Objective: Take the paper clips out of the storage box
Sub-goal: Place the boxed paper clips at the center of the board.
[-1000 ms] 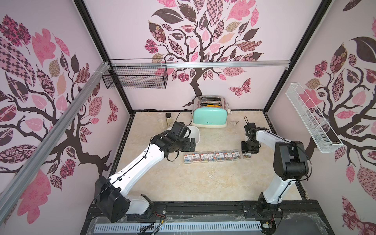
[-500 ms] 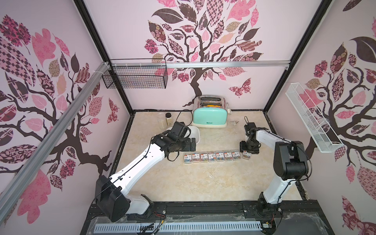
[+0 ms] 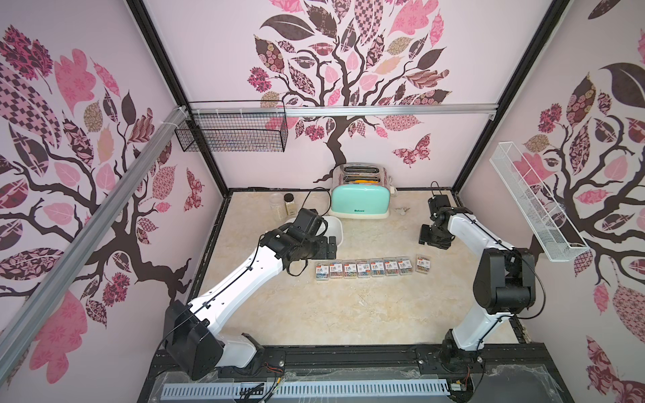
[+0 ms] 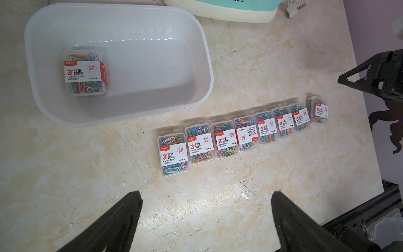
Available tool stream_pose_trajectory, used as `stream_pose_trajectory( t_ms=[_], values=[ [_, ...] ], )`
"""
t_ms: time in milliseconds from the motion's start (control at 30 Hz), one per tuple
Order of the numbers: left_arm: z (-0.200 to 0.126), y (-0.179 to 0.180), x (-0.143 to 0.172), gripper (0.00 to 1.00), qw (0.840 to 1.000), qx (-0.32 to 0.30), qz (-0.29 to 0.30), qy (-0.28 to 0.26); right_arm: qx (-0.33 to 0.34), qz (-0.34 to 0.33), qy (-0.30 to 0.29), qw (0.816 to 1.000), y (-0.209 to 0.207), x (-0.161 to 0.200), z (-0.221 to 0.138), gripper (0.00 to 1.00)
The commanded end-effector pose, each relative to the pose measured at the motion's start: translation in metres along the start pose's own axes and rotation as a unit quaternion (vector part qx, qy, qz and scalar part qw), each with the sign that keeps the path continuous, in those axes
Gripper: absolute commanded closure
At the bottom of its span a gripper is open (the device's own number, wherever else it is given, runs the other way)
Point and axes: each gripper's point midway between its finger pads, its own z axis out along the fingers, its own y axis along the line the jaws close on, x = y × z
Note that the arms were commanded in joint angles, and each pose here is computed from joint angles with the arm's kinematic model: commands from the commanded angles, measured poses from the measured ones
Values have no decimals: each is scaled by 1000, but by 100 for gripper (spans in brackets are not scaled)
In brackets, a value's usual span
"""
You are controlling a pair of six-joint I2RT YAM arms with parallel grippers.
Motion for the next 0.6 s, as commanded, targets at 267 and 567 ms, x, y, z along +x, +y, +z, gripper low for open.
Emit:
stream_pose_trajectory(
  t_ms=[267, 567],
  values=[
    [7, -1, -4, 2, 1000, -1, 9, 2, 36, 13, 36, 999, -11, 3, 27, 58],
    [10, -2, -4, 2, 1000, 0, 12, 7, 40, 10, 66, 997, -13, 20, 45, 59]
  ],
)
